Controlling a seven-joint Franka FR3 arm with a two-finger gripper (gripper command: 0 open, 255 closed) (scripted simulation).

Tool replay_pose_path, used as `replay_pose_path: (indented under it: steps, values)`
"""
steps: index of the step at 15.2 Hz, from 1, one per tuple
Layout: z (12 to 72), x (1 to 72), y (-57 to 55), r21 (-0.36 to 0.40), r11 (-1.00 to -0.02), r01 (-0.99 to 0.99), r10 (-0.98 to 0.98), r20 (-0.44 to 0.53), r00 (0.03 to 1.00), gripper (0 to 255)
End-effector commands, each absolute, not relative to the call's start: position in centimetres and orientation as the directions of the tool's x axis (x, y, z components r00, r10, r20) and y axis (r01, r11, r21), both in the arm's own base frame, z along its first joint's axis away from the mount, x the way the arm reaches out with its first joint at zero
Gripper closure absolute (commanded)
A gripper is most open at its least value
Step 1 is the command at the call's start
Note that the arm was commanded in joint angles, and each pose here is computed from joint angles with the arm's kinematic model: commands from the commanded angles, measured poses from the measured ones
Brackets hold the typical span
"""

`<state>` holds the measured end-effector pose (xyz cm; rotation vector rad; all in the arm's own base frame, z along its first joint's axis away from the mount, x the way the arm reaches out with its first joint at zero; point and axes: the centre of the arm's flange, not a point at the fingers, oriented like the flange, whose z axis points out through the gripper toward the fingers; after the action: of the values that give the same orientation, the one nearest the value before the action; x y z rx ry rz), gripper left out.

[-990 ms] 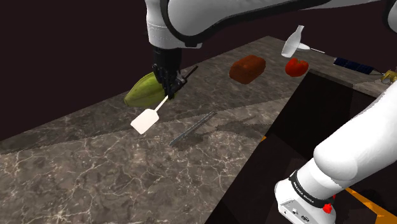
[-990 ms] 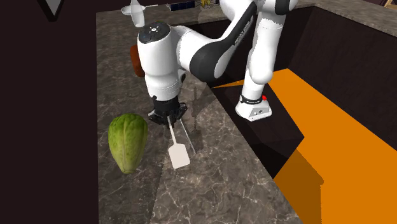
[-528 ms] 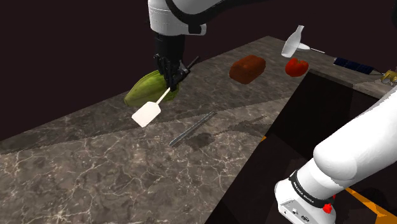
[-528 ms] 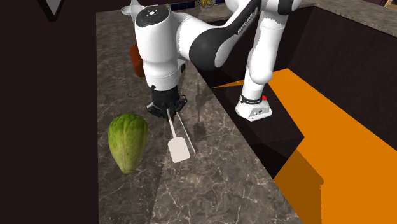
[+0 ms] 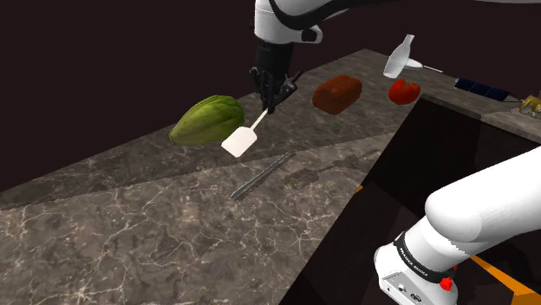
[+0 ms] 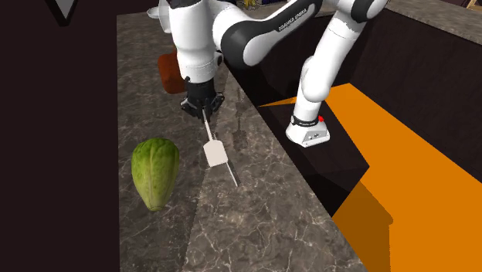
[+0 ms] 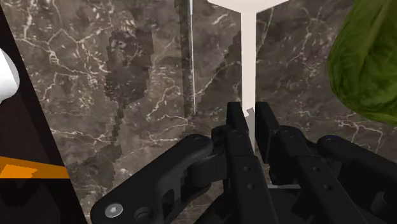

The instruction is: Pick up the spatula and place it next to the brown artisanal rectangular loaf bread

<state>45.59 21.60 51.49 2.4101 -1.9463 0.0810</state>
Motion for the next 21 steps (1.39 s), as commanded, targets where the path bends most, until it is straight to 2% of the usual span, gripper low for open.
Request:
replay_pose_path:
  steps: [1,21]
  values:
    - [51.4,45.3,19.0,-0.001,-0.212,-0.977,-0.975,0.066,0.212,255]
    - [51.4,43.9,-7.4,-0.001,-0.212,-0.977,-0.975,0.066,0.212,255]
